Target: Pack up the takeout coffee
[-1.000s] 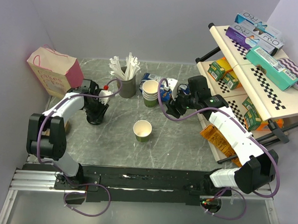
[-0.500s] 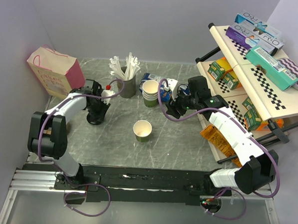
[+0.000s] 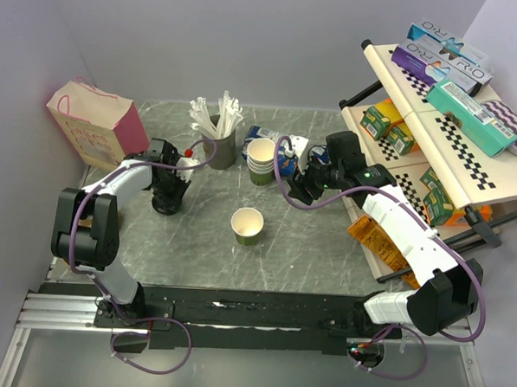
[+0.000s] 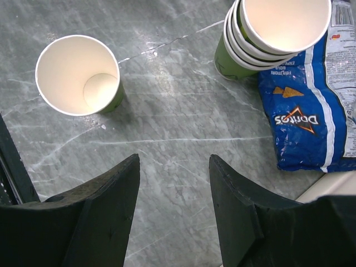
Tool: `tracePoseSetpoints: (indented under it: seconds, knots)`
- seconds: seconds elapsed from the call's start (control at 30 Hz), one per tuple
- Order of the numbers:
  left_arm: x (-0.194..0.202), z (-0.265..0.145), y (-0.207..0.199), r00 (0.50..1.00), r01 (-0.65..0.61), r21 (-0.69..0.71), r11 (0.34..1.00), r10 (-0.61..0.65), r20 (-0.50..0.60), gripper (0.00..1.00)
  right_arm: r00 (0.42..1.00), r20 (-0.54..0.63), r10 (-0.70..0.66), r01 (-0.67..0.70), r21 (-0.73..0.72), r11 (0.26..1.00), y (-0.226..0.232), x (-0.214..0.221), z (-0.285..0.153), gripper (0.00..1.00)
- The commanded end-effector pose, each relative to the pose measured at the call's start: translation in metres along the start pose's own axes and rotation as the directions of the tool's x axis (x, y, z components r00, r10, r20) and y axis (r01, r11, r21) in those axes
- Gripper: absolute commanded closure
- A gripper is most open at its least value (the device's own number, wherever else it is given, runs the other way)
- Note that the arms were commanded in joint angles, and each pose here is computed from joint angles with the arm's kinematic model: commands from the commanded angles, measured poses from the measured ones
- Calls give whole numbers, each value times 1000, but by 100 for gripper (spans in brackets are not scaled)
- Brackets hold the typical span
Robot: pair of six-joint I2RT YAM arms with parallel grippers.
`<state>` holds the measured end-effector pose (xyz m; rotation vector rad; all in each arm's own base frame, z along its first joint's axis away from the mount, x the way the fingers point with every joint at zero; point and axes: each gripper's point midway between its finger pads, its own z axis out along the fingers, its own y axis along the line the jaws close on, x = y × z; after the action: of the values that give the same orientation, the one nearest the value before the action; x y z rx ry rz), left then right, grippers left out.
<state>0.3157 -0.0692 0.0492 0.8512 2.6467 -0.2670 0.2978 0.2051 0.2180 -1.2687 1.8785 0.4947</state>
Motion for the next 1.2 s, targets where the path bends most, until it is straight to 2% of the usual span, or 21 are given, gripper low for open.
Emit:
tracePoseSetpoints:
  seconds: [0.0, 0.13, 0.27, 0.5, 0.93, 1.17]
  knots:
    - [-14, -3, 5, 999, 5, -18, 1000, -4, 31, 85, 999, 48, -18, 17, 19, 1000, -3, -13, -6, 40]
    - [-17, -4, 6, 999, 1, -24, 1000, 0, 39, 85, 999, 45, -18, 17, 18, 1000, -4, -13, -5, 40]
    - [-19, -4, 7, 999, -6, -26, 1000, 7, 44, 73, 999, 44, -15, 14, 18, 1000, -5, -13, -5, 40]
    - [-15, 0, 8, 1000, -13, -22, 1000, 13, 24, 76, 999, 43, -13, 12, 14, 1000, -5, -14, -3, 40]
    - [-26, -8, 10, 998, -5, -40, 999, 7, 62, 78, 999, 37, -6, 6, 6, 1000, -5, -13, -1, 40]
    - [-32, -13, 24, 997, 27, -121, 992, -17, 80, 78, 999, 33, -6, 6, 5, 1000, -6, -12, 0, 40]
